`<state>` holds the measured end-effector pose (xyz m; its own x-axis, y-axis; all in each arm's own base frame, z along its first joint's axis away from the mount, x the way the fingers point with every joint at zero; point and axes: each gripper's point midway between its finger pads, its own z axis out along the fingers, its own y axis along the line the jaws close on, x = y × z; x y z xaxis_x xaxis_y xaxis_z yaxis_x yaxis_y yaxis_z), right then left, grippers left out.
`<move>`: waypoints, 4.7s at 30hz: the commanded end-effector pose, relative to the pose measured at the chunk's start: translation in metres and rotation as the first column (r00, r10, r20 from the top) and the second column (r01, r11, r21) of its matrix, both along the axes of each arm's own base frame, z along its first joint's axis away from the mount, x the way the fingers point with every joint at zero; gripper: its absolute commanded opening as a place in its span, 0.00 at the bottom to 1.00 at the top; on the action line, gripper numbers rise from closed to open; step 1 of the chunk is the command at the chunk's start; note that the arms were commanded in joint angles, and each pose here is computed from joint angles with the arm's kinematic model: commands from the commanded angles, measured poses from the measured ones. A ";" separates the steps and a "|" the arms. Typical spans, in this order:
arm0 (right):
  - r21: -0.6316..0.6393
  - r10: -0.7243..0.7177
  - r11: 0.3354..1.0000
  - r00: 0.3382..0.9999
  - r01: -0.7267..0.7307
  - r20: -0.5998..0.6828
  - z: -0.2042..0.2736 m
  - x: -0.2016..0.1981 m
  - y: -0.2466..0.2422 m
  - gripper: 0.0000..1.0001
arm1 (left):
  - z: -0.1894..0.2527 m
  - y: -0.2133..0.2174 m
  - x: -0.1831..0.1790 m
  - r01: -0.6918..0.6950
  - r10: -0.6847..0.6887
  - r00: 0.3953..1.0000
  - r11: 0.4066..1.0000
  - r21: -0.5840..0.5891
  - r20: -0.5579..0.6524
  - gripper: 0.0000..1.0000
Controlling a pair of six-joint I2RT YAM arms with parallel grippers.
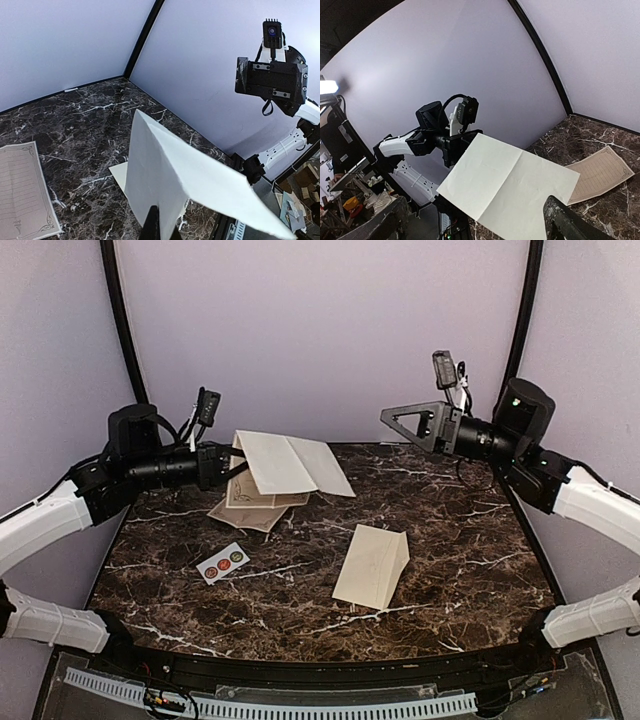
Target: Place the letter into the envelope and seal it
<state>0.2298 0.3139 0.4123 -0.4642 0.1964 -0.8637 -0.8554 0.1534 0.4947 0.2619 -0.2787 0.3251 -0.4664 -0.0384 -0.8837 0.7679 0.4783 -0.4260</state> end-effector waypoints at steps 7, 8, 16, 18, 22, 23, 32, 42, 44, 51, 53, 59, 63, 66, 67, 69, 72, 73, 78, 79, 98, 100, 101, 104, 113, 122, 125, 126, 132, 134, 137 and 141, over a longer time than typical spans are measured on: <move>-0.009 -0.118 0.993 0.993 0.118 0.000 -0.001 -0.012 -0.028 0.96 | 0.025 0.011 -0.031 0.128 -0.131 0.976 0.991 0.029 0.176 0.00; -0.033 -0.132 0.991 0.991 0.132 0.000 -0.004 -0.012 -0.031 0.96 | 0.024 0.006 -0.034 0.167 -0.171 0.967 0.985 0.037 0.190 0.00; -0.242 -0.061 0.968 0.998 0.068 0.034 -0.041 -0.030 -0.034 0.91 | 0.011 -0.046 -0.069 0.464 -0.479 0.864 0.877 0.124 0.153 0.00; -0.265 0.002 0.964 0.999 0.008 0.037 -0.048 -0.037 -0.029 0.90 | 0.006 -0.058 -0.077 0.536 -0.549 0.827 0.835 0.124 0.122 0.00; -0.276 0.132 0.954 0.991 -0.118 0.034 -0.055 -0.051 -0.017 0.89 | -0.014 -0.078 -0.107 0.665 -0.672 0.740 0.737 0.120 0.021 0.00; -0.277 0.161 0.950 0.986 -0.146 0.033 -0.055 -0.055 -0.013 0.89 | -0.021 -0.081 -0.111 0.678 -0.684 0.729 0.724 0.127 0.006 0.00; -0.312 0.384 0.870 0.921 -0.383 -0.061 -0.085 -0.077 0.033 0.83 | -0.053 -0.086 -0.135 0.751 -0.746 0.660 0.650 0.120 -0.090 0.00; -0.335 0.483 0.794 0.861 -0.507 -0.157 -0.115 -0.108 0.060 0.65 | -0.049 -0.084 -0.135 0.736 -0.735 0.675 0.664 0.131 -0.066 0.00; -0.336 0.493 0.785 0.853 -0.521 -0.173 -0.119 -0.112 0.061 0.61 | -0.048 -0.083 -0.134 0.732 -0.731 0.679 0.669 0.132 -0.061 0.00; -0.358 0.491 0.767 0.846 -0.532 -0.208 -0.133 -0.119 0.059 0.51 | -0.047 -0.083 -0.133 0.726 -0.726 0.685 0.675 0.133 -0.056 0.00; -0.364 0.491 0.762 0.844 -0.536 -0.217 -0.136 -0.121 0.057 0.49 | -0.047 -0.084 -0.133 0.729 -0.729 0.682 0.672 0.127 -0.058 0.00; -0.384 0.478 0.753 0.845 -0.534 -0.238 -0.145 -0.125 0.052 0.44 | -0.046 -0.085 -0.132 0.726 -0.726 0.686 0.676 0.124 -0.055 0.00; -0.391 0.468 0.756 0.851 -0.526 -0.239 -0.148 -0.126 0.049 0.40 | -0.045 -0.086 -0.131 0.726 -0.725 0.686 0.678 0.116 -0.055 0.00; -0.392 0.462 0.759 0.855 -0.519 -0.236 -0.149 -0.125 0.048 0.34 | -0.044 -0.086 -0.130 0.727 -0.726 0.686 0.678 0.109 -0.055 0.00; -0.391 0.462 0.761 0.855 -0.518 -0.234 -0.148 -0.125 0.047 0.32 | -0.045 -0.086 -0.130 0.727 -0.725 0.686 0.679 0.106 -0.058 0.00; -0.391 0.456 0.767 0.861 -0.509 -0.225 -0.147 -0.125 0.047 0.26 | -0.045 -0.086 -0.129 0.726 -0.724 0.687 0.680 0.103 -0.061 0.00; -0.387 0.449 0.777 0.868 -0.496 -0.211 -0.144 -0.123 0.047 0.12 | -0.046 -0.087 -0.127 0.721 -0.719 0.692 0.685 0.105 -0.063 0.00; -0.385 0.447 0.781 0.871 -0.492 -0.205 -0.143 -0.123 0.047 0.06 | -0.048 -0.087 -0.125 0.713 -0.712 0.700 0.692 0.112 -0.063 0.00; -0.384 0.419 0.804 0.891 -0.454 -0.174 -0.138 -0.119 0.045 0.00 | -0.043 -0.082 -0.104 0.613 -0.618 0.786 0.773 0.166 -0.021 0.04; -0.383 0.411 0.810 0.896 -0.444 -0.170 -0.138 -0.118 0.045 0.00 | -0.042 -0.081 -0.096 0.579 -0.588 0.809 0.796 0.174 -0.003 0.05; -0.125 0.026 0.992 0.999 -0.029 -0.022 -0.085 -0.061 0.023 0.00 | 0.045 0.015 -0.047 0.038 -0.032 0.937 0.999 -0.010 0.348 0.87; -0.057 0.024 0.998 1.000 -0.024 -0.008 -0.075 -0.062 0.020 0.00 | 0.037 0.009 -0.049 0.070 -0.054 0.958 0.996 -0.046 0.282 0.87; -0.033 0.019 0.999 1.000 -0.019 0.000 -0.070 -0.063 0.019 0.00 | 0.025 0.006 -0.050 0.081 -0.064 0.974 0.994 -0.067 0.218 0.87; 0.030 -0.017 0.999 1.000 0.016 0.018 -0.057 -0.060 0.014 0.00 | 0.026 -0.003 -0.061 0.131 -0.096 0.977 0.975 -0.179 0.192 0.87; 0.207 -0.021 0.978 0.999 0.010 0.049 -0.029 -0.064 0.007 0.00 | 0.007 -0.037 -0.081 0.196 -0.164 0.977 0.939 -0.281 0.136 0.89; 0.249 0.009 0.968 0.998 -0.023 0.058 -0.022 -0.067 0.015 0.00 | 0.011 -0.053 -0.096 0.287 -0.254 0.957 0.904 -0.316 0.142 0.93; 0.245 0.022 0.969 0.998 -0.035 0.055 -0.022 -0.066 0.019 0.00 | 0.015 -0.054 -0.100 0.303 -0.265 0.951 0.898 -0.319 0.158 0.93; 0.247 0.028 0.968 0.998 -0.041 0.056 -0.022 -0.066 0.020 0.00 | 0.015 -0.055 -0.100 0.306 -0.269 0.951 0.896 -0.321 0.155 0.93; 0.256 0.065 0.964 0.996 -0.078 0.058 -0.021 -0.072 0.027 0.00 | 0.017 -0.065 -0.099 0.335 -0.301 0.942 0.878 -0.342 0.149 0.93; 0.254 0.072 0.963 0.996 -0.085 0.058 -0.021 -0.073 0.029 0.00 | 0.016 -0.070 -0.095 0.329 -0.299 0.944 0.881 -0.339 0.140 0.92; 0.252 0.077 0.964 0.995 -0.090 0.060 -0.022 -0.074 0.032 0.00 | 0.017 -0.076 -0.093 0.334 -0.306 0.942 0.880 -0.337 0.136 0.87; 0.246 0.061 0.967 0.997 -0.072 0.055 -0.024 -0.071 0.032 0.00 | 0.019 -0.078 -0.099 0.374 -0.341 0.927 0.863 -0.341 0.153 0.54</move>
<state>0.1634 0.3476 0.3670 -0.4755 0.3318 -0.8147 -0.8628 0.0049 0.5056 0.1751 -0.3566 0.3141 -0.4825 -0.1623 -0.8607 0.8637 0.0753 -0.4984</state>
